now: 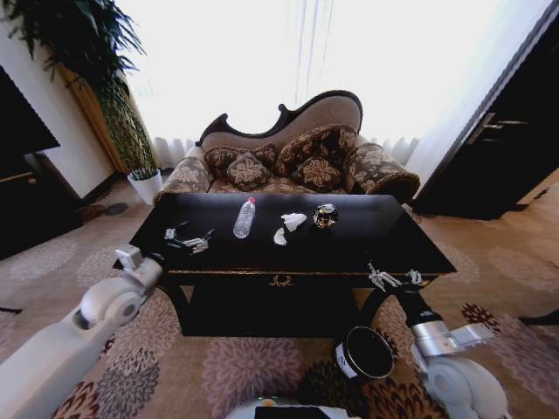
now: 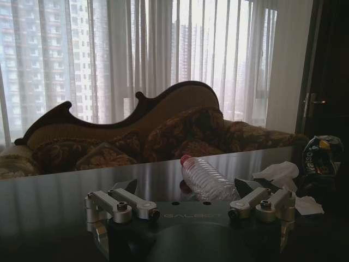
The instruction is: Move to the front of the table and place the trash on the table into the trash bin.
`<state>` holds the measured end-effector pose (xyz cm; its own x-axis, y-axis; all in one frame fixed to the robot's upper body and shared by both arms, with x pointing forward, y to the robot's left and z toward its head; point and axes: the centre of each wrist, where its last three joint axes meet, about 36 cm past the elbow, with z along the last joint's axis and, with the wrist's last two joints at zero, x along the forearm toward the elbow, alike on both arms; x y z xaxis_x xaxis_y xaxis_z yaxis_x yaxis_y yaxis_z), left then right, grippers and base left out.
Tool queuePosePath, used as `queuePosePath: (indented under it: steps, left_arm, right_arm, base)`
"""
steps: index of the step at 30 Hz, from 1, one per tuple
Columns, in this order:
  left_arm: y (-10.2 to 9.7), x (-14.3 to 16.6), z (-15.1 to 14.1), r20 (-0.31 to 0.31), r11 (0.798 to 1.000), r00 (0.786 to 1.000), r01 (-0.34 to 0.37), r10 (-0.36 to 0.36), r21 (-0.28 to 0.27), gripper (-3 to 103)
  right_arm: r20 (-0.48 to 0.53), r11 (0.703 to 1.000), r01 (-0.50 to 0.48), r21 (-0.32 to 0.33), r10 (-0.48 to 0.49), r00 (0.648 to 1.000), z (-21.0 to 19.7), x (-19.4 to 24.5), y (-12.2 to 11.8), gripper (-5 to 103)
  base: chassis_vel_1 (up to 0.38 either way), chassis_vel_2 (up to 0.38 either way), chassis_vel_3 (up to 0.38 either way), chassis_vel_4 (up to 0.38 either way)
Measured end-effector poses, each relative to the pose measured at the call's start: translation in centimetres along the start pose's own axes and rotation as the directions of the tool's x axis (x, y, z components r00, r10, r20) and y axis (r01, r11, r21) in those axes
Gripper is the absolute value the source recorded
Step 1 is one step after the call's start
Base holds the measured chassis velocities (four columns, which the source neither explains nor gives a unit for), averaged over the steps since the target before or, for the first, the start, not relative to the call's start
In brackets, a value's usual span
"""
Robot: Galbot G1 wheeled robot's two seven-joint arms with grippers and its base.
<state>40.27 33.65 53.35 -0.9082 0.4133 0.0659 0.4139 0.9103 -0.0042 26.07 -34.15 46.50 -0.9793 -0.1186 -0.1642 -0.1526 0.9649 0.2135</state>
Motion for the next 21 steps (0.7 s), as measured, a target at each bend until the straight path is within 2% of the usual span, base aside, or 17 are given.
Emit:
queuePosePath:
  steps: [3,10,21]
  left_arm:
    - [0.2,-1.9,0.3,0.009,0.999,1.000,-0.013,0.012,0.029,98]
    - [0.3,-3.8,1.4,-0.005,0.999,1.000,-0.025,0.026,0.037,98]
    - [-0.9,-7.1,2.3,-0.009,0.996,0.997,-0.075,0.075,0.052,97]
  right_arm:
    - [0.000,1.000,0.001,-0.001,-0.001,1.000,0.2,0.0,0.1,100]
    - [-0.002,1.000,-0.001,-0.004,0.001,1.000,0.1,0.2,0.3,100]
    - [0.001,1.000,-0.001,-0.007,0.001,1.000,0.0,0.5,0.9,100]
  base:
    - [0.000,0.000,0.000,0.000]
    - [0.000,0.000,0.000,0.000]
    - [0.000,0.000,0.000,0.000]
